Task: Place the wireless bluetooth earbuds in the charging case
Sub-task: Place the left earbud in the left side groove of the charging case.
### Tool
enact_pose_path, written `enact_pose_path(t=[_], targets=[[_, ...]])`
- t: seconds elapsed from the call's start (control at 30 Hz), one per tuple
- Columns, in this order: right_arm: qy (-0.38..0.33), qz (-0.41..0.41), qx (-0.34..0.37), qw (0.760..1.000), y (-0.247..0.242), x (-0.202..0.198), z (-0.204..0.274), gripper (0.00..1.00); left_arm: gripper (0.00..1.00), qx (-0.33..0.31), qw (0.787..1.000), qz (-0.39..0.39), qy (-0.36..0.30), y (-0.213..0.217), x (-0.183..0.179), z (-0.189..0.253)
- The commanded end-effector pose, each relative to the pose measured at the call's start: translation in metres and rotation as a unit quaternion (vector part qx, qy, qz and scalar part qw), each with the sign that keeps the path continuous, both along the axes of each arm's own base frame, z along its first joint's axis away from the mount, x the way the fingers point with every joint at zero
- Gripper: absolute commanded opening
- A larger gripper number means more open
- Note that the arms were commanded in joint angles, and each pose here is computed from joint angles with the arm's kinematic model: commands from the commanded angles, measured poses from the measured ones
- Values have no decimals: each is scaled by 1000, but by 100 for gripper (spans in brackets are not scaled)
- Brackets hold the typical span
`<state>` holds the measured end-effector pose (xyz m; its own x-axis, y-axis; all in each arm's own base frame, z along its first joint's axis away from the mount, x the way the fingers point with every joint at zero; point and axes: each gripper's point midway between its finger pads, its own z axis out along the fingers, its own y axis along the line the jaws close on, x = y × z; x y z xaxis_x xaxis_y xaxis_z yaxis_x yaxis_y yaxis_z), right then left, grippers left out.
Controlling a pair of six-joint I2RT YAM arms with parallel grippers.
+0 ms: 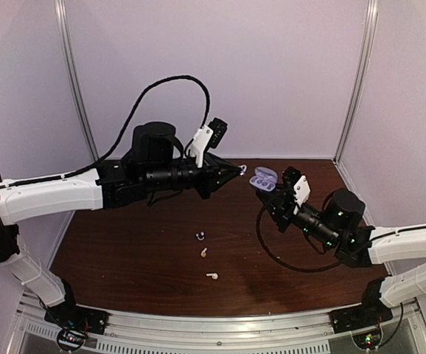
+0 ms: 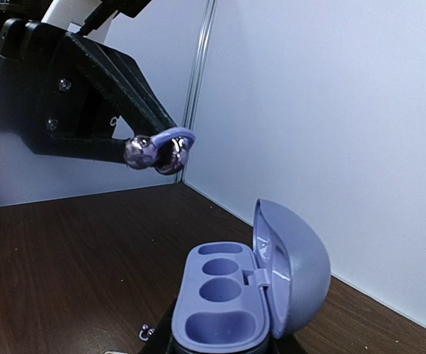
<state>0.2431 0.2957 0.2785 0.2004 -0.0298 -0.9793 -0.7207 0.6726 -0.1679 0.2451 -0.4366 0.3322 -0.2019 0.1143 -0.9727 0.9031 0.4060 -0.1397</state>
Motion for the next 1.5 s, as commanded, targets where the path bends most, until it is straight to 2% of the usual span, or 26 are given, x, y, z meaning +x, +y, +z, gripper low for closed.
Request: enact_pose_path(t=[0.0,0.47,1.03,1.47], targets=[[-31,-37,26,999,0,4,29,0,1,-47,999,-2,-9,-17,-3,29],[-35,-53,11,998,11,-3,28,0,1,-30,999,-7,9,-32,-1,17],[-28,-65,30,997,9,-2,30,0,2,-4,1000,-11,28,-42,3,0],[-28,-73,58,995,4,-1,34,0,8,18,999,-13,42,-45,3,-13]])
